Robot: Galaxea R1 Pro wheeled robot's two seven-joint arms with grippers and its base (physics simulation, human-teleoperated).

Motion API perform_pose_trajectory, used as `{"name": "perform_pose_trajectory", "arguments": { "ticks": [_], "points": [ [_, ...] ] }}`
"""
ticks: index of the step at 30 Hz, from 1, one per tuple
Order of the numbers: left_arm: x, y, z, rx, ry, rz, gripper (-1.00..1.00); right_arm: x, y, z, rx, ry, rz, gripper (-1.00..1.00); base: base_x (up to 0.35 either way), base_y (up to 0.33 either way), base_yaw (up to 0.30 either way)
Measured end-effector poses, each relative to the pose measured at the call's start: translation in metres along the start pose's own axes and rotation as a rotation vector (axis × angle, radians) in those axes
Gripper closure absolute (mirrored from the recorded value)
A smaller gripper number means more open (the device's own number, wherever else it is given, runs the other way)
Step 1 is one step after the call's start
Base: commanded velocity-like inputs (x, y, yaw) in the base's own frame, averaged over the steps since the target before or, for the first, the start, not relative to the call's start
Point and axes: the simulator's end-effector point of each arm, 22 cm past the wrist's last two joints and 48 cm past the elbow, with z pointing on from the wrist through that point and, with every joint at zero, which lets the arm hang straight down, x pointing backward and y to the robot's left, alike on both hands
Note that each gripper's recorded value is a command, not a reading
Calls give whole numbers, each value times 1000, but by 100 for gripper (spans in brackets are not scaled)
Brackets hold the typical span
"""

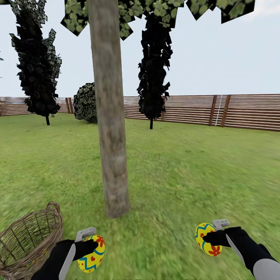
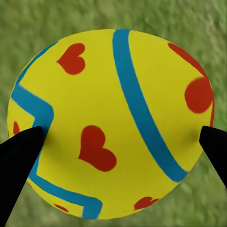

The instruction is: Take the three Easter eggs out of the wicker basket on the lawn in the garden, then place them on the lawn next to a single tree (choose any tree) so that all three eggs are next to the same tree and none are left in the basket.

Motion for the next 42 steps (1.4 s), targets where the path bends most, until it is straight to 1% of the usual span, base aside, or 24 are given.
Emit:
{"name": "perform_pose_trajectory", "arguments": {
  "ticks": [13,27,29,33,37,42],
  "points": [
    [19,8,20,0,0,0,100,21,4,20,-1,2,-2,100,0,0,0],
    [42,15,41,0,1,0,100,44,15,44,-12,4,-4,100,0,0,0],
    [45,17,44,0,1,0,100,48,18,47,-14,6,-11,100,0,0,0],
    [44,15,44,2,-4,0,100,48,18,48,-15,6,-16,100,0,0,0],
    [45,9,45,11,-7,-2,100,48,18,47,-15,5,-15,100,43,0,0],
    [58,9,50,11,24,-5,100,47,17,47,-14,3,-14,100,222,0,0]
  ]
}}
